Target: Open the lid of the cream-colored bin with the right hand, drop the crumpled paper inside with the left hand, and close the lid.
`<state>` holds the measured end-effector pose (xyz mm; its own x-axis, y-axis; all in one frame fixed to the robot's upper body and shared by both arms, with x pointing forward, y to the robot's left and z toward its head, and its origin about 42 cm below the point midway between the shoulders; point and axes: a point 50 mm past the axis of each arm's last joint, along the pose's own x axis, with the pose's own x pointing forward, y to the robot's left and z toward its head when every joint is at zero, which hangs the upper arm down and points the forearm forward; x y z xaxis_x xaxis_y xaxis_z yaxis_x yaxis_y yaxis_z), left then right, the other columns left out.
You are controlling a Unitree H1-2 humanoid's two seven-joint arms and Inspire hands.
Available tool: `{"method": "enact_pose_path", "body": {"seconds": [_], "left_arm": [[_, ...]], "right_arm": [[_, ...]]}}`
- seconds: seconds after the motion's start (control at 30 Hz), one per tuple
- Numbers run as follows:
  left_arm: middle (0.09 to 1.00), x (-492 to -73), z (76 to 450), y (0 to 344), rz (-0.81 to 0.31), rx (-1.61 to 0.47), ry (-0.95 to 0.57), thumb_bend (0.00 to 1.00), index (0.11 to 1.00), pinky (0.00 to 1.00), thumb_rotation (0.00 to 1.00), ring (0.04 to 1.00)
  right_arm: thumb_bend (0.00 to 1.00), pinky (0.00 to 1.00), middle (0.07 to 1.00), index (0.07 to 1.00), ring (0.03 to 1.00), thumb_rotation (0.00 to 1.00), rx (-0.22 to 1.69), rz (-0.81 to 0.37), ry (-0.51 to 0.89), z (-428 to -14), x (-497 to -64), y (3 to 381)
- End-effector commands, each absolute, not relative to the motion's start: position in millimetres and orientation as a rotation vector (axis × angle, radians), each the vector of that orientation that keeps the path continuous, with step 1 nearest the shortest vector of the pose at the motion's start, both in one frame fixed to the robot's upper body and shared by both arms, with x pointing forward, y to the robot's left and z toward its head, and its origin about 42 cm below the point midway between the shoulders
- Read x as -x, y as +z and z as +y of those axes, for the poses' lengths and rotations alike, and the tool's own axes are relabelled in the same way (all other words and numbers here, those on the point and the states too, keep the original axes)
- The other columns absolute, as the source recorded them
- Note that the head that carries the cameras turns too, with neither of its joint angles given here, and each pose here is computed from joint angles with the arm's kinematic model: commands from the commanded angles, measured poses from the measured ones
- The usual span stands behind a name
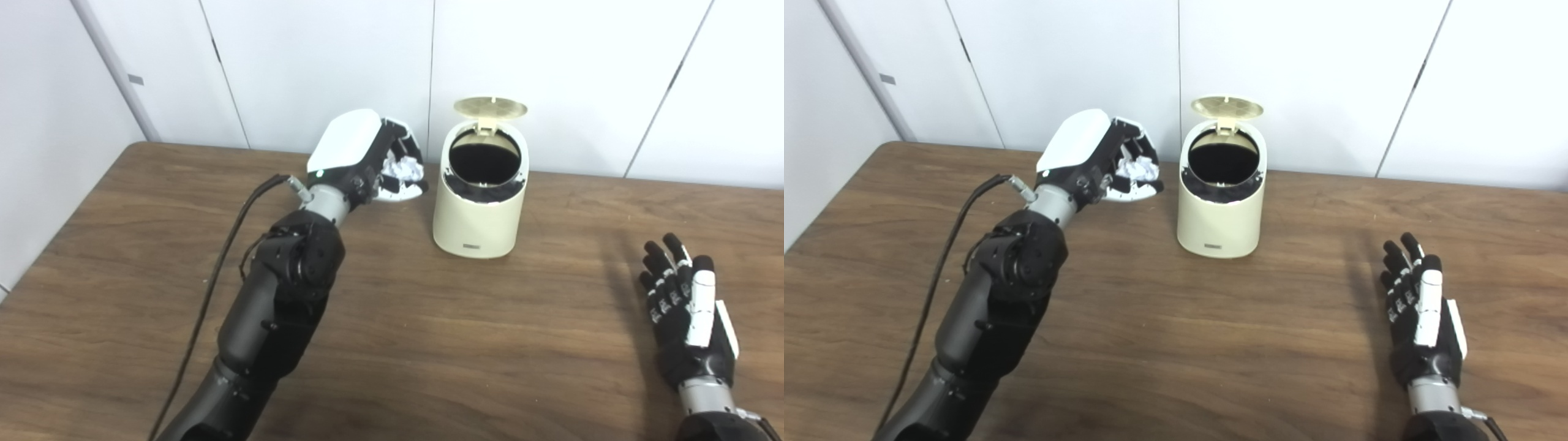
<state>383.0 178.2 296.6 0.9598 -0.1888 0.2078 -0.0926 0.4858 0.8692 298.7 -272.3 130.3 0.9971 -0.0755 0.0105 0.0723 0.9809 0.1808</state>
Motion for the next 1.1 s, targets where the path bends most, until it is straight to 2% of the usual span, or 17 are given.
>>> {"method": "enact_pose_path", "body": {"seconds": [0.0,0.17,0.37,0.63,1.07], "left_arm": [[0.502,-390.2,173.2,320.5,-0.391,-1.083,-0.017,0.47,0.491,0.38,0.00,0.390],[0.492,-399.9,164.3,323.4,-0.422,-1.083,-0.036,0.48,0.501,0.38,0.00,0.387],[0.497,-409.2,151.8,327.4,-0.445,-1.064,-0.056,0.47,0.500,0.33,0.00,0.386],[0.498,-417.6,141.4,328.5,-0.449,-1.058,-0.055,0.47,0.496,0.34,0.00,0.382],[0.501,-422.0,120.6,331.4,-0.453,-0.999,-0.067,0.47,0.514,0.31,0.00,0.384]], "right_arm": [[0.37,1.00,0.931,0.960,0.981,1.00,-0.199,-0.004,-0.055,-268.4,-300.3,127.4],[0.39,1.00,0.919,0.946,0.947,1.00,-0.193,0.002,-0.063,-264.2,-298.9,126.3],[0.43,1.00,0.915,0.932,0.945,1.00,-0.198,0.010,-0.064,-259.8,-294.1,124.9],[0.47,1.00,0.925,0.933,0.948,1.00,-0.194,0.016,-0.059,-256.7,-292.0,120.2],[0.44,1.00,0.919,0.923,0.953,1.00,-0.198,0.012,-0.065,-254.1,-290.4,117.6]]}}
